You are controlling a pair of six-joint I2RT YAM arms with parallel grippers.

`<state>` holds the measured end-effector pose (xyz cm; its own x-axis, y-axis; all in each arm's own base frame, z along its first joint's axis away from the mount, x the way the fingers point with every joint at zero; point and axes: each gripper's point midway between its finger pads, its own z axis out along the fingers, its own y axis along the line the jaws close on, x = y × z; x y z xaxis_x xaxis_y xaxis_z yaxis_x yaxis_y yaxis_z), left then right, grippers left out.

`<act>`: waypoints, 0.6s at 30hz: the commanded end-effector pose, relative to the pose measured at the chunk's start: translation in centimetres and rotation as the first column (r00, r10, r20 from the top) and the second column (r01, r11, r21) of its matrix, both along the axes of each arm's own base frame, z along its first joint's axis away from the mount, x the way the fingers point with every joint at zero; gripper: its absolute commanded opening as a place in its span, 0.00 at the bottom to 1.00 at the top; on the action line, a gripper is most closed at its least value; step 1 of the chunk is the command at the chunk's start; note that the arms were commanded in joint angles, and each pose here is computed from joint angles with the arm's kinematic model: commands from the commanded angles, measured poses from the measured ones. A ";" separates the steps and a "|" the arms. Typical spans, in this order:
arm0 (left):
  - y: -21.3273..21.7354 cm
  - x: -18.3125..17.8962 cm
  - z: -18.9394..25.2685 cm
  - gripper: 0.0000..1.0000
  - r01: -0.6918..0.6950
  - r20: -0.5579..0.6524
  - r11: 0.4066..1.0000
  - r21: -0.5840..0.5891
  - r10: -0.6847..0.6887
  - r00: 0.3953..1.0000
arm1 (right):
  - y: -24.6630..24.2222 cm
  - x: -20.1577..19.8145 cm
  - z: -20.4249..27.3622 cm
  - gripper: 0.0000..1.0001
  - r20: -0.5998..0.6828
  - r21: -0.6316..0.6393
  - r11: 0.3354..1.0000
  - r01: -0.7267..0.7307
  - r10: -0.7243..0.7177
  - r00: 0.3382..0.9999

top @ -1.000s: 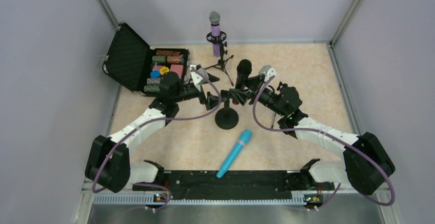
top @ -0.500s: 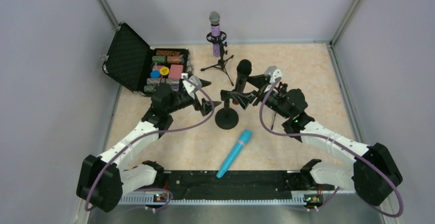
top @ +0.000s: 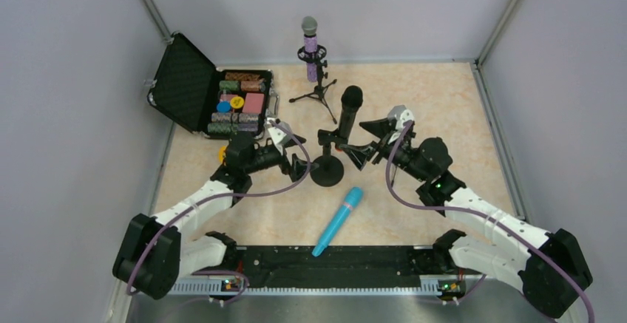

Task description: Attach the microphones to the stand

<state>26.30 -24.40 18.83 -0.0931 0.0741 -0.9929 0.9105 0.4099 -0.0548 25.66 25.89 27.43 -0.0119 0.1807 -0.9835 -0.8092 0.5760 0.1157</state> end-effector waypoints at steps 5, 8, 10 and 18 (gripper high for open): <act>-1.1 0.5 0.9 0.96 0.022 0.039 0.991 -0.130 -0.018 0.999 | 0.2 -0.8 -0.2 0.92 -0.034 0.018 1.000 -0.018 0.019 0.999; -1.4 0.8 1.4 0.95 0.041 0.070 0.987 -0.155 -0.031 0.997 | 0.3 -0.9 -0.1 0.92 -0.038 0.023 0.999 -0.024 0.025 0.999; -1.8 1.0 1.4 0.94 0.057 0.079 0.986 -0.156 -0.045 0.996 | 0.3 -0.9 -0.1 0.92 -0.038 0.024 0.999 -0.027 0.027 0.999; -2.9 2.1 1.4 0.89 0.107 0.111 0.976 -0.189 -0.087 0.990 | 0.4 -1.0 0.2 0.92 -0.050 0.050 0.998 -0.030 0.033 0.998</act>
